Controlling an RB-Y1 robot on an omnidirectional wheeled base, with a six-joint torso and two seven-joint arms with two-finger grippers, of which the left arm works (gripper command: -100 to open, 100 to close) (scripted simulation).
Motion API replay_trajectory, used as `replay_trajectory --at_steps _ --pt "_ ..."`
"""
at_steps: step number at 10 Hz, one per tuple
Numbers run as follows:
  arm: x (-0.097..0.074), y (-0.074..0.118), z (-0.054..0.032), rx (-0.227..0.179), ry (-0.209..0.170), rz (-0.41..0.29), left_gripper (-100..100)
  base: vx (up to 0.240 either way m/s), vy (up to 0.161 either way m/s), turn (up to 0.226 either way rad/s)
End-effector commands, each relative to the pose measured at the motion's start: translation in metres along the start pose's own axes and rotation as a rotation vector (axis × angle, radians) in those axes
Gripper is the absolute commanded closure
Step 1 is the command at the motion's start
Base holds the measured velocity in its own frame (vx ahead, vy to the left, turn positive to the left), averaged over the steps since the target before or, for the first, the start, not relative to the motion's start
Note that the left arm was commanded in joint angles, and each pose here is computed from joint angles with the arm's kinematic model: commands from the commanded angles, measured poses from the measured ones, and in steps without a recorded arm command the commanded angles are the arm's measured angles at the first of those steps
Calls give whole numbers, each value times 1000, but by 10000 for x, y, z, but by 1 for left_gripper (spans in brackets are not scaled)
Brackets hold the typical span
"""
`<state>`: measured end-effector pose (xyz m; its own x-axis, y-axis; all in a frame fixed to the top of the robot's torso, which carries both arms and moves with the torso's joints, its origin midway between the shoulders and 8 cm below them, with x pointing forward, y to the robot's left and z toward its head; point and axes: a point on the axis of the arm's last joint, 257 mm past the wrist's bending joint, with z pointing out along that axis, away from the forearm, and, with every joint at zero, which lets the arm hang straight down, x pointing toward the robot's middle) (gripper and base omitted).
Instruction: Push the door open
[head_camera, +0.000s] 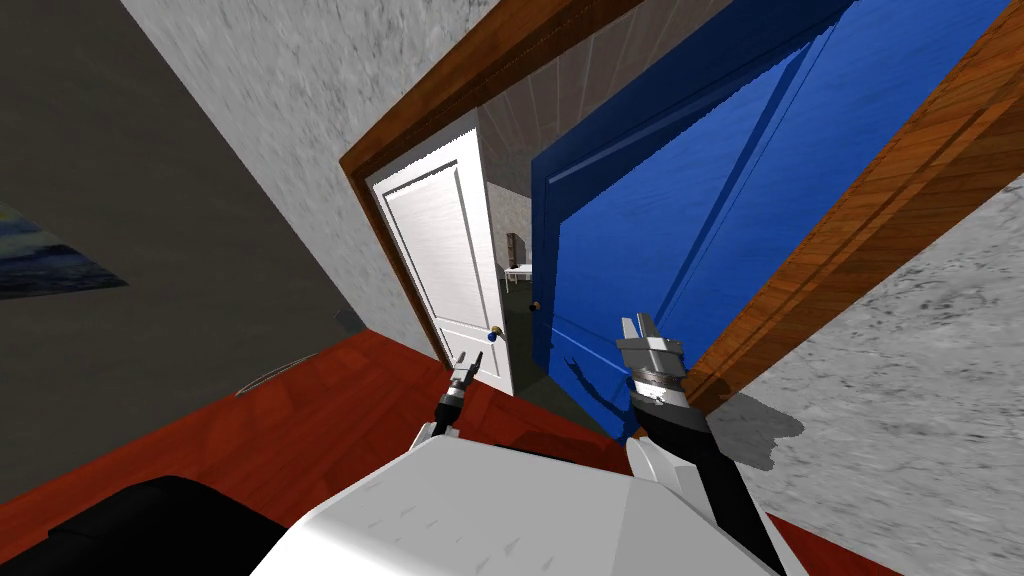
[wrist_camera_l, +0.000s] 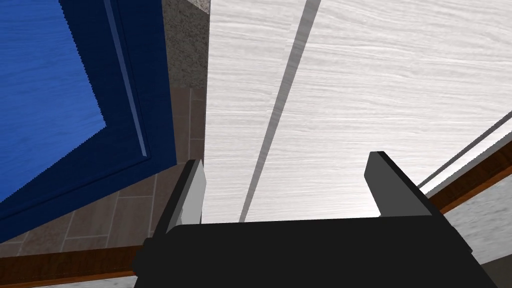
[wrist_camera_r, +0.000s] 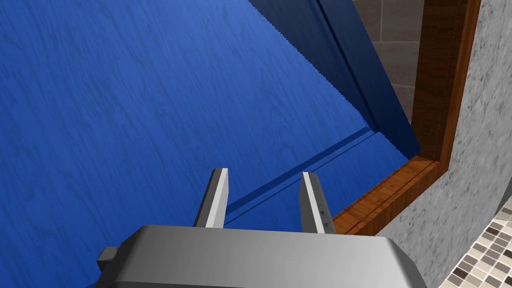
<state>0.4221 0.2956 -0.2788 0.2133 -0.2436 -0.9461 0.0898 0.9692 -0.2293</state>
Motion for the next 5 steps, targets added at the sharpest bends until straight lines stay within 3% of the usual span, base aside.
replay_trajectory --at_steps 1,5 --pt "134 17 -28 -5 27 20 -100 25 81 -96" --pt "562 24 -132 0 116 131 -100 30 102 -150"
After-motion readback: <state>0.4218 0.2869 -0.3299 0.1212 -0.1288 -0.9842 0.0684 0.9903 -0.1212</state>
